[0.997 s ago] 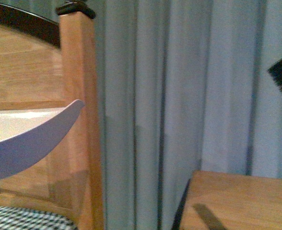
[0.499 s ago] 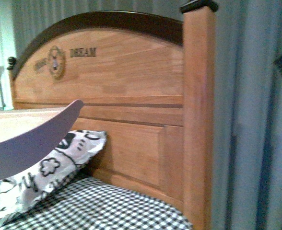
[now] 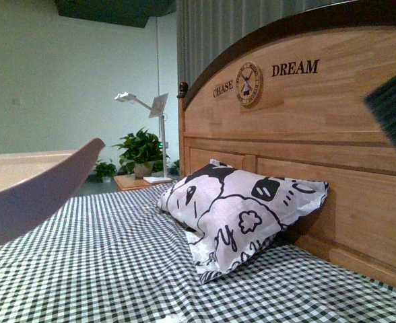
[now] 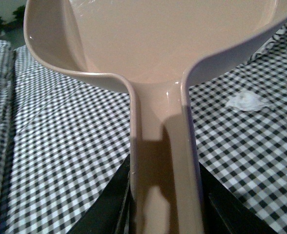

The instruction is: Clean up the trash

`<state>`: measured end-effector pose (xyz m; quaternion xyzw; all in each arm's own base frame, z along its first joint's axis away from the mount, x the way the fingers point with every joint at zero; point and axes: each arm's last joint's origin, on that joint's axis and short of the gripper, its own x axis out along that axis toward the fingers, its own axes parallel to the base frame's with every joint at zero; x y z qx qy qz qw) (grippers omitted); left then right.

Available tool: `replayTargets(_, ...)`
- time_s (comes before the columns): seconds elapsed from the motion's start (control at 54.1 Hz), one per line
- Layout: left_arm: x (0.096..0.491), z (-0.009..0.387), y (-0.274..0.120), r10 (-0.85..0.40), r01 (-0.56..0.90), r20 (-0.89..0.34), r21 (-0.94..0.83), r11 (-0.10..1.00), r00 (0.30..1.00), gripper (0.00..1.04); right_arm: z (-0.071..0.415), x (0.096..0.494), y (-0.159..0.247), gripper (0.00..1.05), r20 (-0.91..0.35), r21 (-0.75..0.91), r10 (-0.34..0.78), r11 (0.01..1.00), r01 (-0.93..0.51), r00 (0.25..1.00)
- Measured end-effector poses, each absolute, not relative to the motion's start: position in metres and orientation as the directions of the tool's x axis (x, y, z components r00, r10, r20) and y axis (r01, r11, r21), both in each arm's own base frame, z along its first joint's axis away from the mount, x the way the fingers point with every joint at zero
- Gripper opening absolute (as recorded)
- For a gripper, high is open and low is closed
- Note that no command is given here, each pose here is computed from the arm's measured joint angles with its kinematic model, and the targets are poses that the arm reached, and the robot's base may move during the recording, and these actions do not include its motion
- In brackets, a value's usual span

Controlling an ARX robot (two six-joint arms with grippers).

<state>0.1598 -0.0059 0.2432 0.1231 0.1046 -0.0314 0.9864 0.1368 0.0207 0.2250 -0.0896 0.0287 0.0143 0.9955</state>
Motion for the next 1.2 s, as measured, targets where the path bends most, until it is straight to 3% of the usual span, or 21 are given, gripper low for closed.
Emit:
replayTargets(0.388,0.16,0.244,-0.007,-0.054,0.101,-0.21,0.224,0.969,0.976,0.28,0.225,0.137,0.02,0.19,-0.059,-0.177,0.011,0.984,-0.021,0.998)
replayTargets(0.499,0.167,0.247,0.002,-0.121,0.133,-0.101,0.122,0.984,0.988,0.28,0.225,0.137,0.02,0.19,-0.06,-0.178,0.01,0.984,-0.02,0.998)
replayTargets(0.739,0.215,0.287,0.046,-0.079,0.081,-0.023,0.126,0.989,0.997,0.28,0.225,0.137,0.02,0.19,-0.06,-0.177,0.01,0.984,-0.02,0.998)
replayTargets(0.887,0.259,0.311,0.071,-0.167,0.166,-0.011,0.174,0.971,0.986,0.28,0.225,0.137,0.02,0.19,-0.06,-0.178,0.008,0.984,-0.019,0.998)
replayTargets(1.053,0.3,0.306,0.083,-0.394,0.413,-0.127,0.236,0.879,0.91,0.28,0.225,0.137,0.02,0.19,-0.06,-0.178,0.009,0.984,-0.02,0.998)
replayTargets(1.201,0.323,0.28,0.098,-0.435,0.511,-0.307,0.24,0.825,0.847,0.28,0.225,0.137,0.02,0.19,-0.06,-0.178,0.008,0.984,-0.019,0.998)
